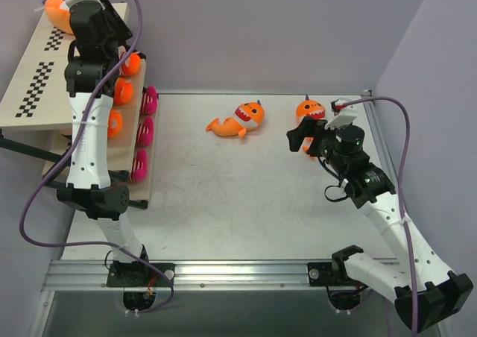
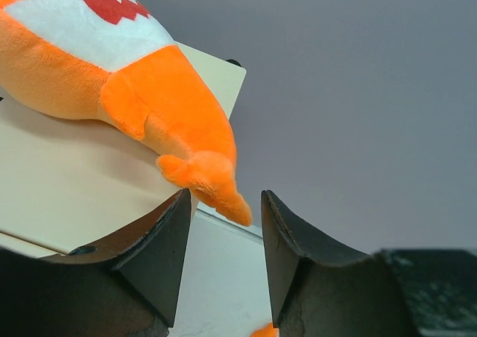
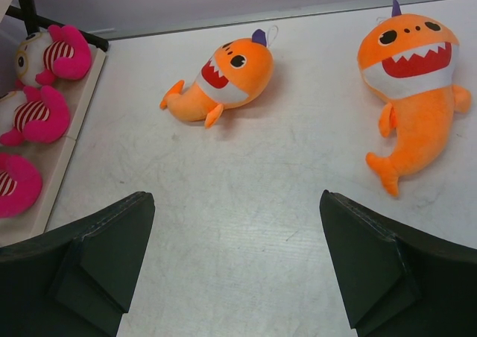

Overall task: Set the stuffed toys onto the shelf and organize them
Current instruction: Place the stuffed toy onto shelf

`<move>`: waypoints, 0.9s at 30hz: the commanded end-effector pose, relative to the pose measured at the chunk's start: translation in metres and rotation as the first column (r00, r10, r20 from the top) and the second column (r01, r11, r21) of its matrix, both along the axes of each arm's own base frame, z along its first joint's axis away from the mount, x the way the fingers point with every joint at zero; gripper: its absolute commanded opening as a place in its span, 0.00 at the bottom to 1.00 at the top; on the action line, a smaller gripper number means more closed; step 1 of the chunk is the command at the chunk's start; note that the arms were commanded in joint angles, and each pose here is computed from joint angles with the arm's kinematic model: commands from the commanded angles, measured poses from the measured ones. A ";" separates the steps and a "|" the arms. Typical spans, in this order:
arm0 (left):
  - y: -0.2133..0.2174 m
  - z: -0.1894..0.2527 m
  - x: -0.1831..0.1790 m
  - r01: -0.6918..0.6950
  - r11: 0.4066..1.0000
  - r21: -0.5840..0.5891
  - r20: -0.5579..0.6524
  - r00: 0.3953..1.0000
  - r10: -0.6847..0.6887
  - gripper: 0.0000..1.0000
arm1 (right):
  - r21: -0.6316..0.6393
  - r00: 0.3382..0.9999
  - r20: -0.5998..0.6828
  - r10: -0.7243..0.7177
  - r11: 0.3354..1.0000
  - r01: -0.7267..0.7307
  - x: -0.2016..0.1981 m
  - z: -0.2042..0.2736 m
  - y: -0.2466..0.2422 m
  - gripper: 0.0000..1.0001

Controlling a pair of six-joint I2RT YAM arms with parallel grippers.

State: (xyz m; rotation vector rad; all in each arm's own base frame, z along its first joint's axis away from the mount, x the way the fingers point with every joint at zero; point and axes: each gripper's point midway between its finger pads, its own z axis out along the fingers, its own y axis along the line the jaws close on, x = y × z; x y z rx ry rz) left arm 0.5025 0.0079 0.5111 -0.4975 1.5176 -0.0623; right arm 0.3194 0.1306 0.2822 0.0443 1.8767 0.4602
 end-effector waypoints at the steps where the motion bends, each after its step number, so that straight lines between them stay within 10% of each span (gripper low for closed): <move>1: 0.004 0.018 -0.002 -0.008 1.000 -0.029 0.059 0.998 0.010 0.49 | 0.000 0.998 0.061 -0.023 1.000 0.023 0.001 0.014 -0.008 0.99; 27: 0.017 0.023 0.028 -0.069 0.996 -0.055 0.152 0.985 0.076 0.14 | -0.016 0.998 0.053 -0.038 0.999 0.039 0.001 0.009 -0.013 0.99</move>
